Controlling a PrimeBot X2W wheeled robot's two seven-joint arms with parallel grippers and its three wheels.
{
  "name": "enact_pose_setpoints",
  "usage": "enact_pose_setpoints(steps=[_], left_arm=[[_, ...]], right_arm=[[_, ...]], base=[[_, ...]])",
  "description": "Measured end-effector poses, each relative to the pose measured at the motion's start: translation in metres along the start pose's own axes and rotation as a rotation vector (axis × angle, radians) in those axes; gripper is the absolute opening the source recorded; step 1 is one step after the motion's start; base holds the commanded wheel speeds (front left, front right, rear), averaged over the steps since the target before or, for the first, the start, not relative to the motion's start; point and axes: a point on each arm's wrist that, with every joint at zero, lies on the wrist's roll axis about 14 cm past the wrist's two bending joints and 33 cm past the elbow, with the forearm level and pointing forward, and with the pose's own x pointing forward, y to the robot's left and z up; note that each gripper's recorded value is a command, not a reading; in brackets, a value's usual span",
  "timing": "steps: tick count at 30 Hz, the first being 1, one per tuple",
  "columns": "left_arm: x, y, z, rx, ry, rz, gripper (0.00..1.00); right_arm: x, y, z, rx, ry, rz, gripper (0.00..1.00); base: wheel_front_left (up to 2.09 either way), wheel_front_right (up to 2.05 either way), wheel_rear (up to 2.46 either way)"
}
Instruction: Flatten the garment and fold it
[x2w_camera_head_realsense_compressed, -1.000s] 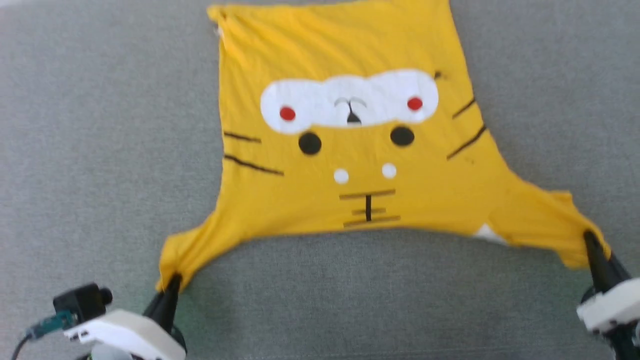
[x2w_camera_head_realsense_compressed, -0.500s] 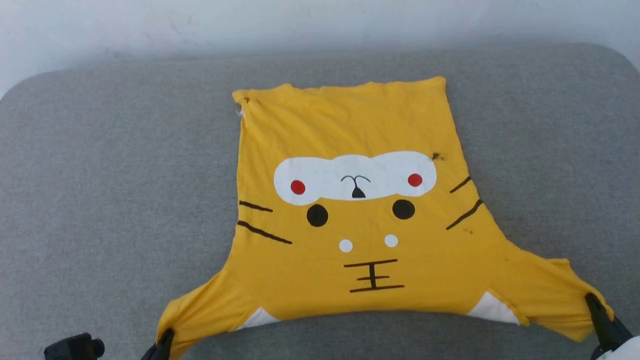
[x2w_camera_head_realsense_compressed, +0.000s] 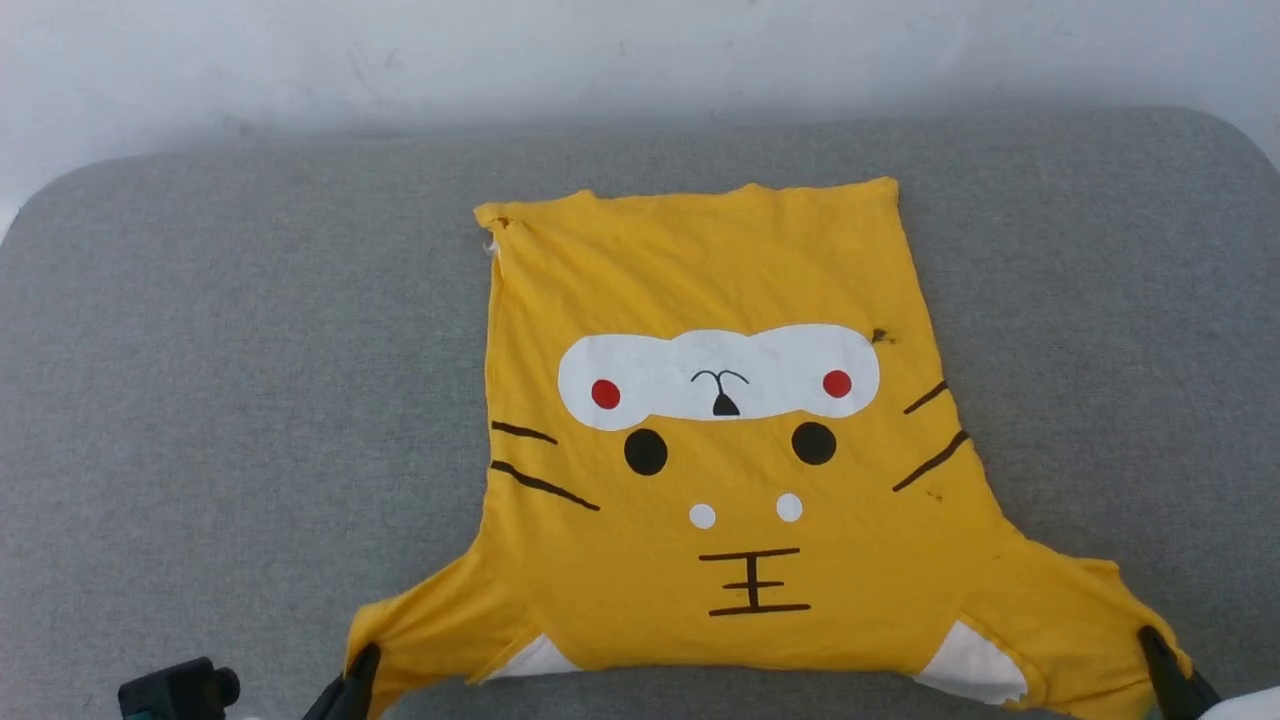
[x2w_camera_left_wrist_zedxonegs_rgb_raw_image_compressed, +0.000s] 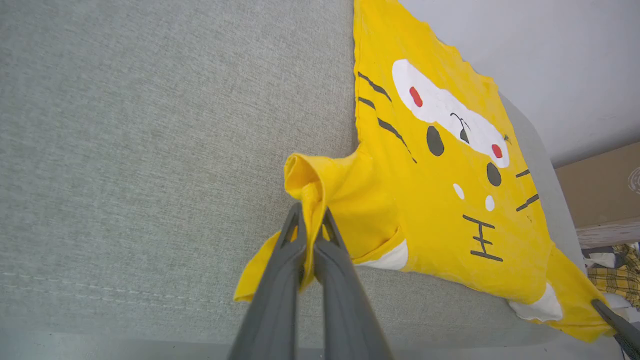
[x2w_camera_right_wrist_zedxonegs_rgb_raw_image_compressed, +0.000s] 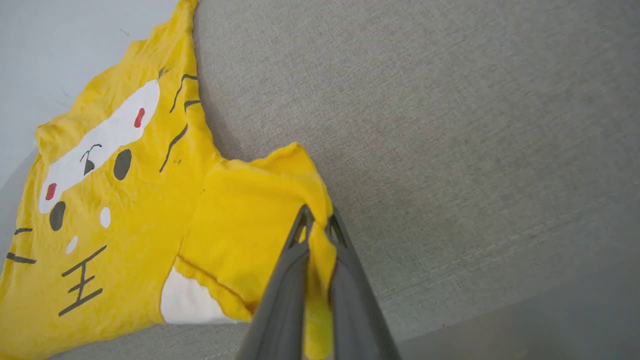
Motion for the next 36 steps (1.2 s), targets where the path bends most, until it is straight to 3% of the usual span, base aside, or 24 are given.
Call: enact_pose_setpoints(steps=[7,8,10,11,17,22,30,36], left_arm=[[0.008,-0.01,0.001,0.017,0.001,-0.031,0.0],[0.009,-0.012,0.003,0.017,-0.003,-0.036,0.0],[0.01,-0.014,0.004,0.019,-0.007,-0.04,0.0],[0.01,-0.013,0.004,0.024,-0.008,-0.039,0.0],[0.013,-0.015,0.01,0.051,-0.025,-0.046,0.0],[0.022,-0.028,0.03,0.087,-0.093,-0.082,0.0],[0.046,-0.043,0.038,0.133,-0.099,-0.123,0.0],[0.061,-0.046,0.042,0.146,-0.096,-0.133,0.0]], right_arm=[[0.026,0.01,-0.02,-0.046,0.059,0.002,0.0],[0.029,0.01,-0.022,-0.048,0.065,-0.001,0.11],[0.034,0.01,-0.024,-0.053,0.069,-0.005,0.67],[0.037,0.012,-0.024,-0.058,0.072,-0.003,1.0],[0.044,0.022,-0.004,-0.096,0.038,0.015,1.0],[0.048,0.038,0.051,-0.189,-0.062,0.032,1.0],[0.087,0.091,0.135,-0.393,-0.146,0.096,1.0],[0.133,0.139,0.162,-0.495,-0.1,0.138,1.0]], base=[[0.0,0.0,0.0],[0.0,0.0,0.0],[0.0,0.0,0.0],[0.0,0.0,0.0],[0.0,0.0,0.0],[0.0,0.0,0.0],[0.0,0.0,0.0],[0.0,0.0,0.0]])
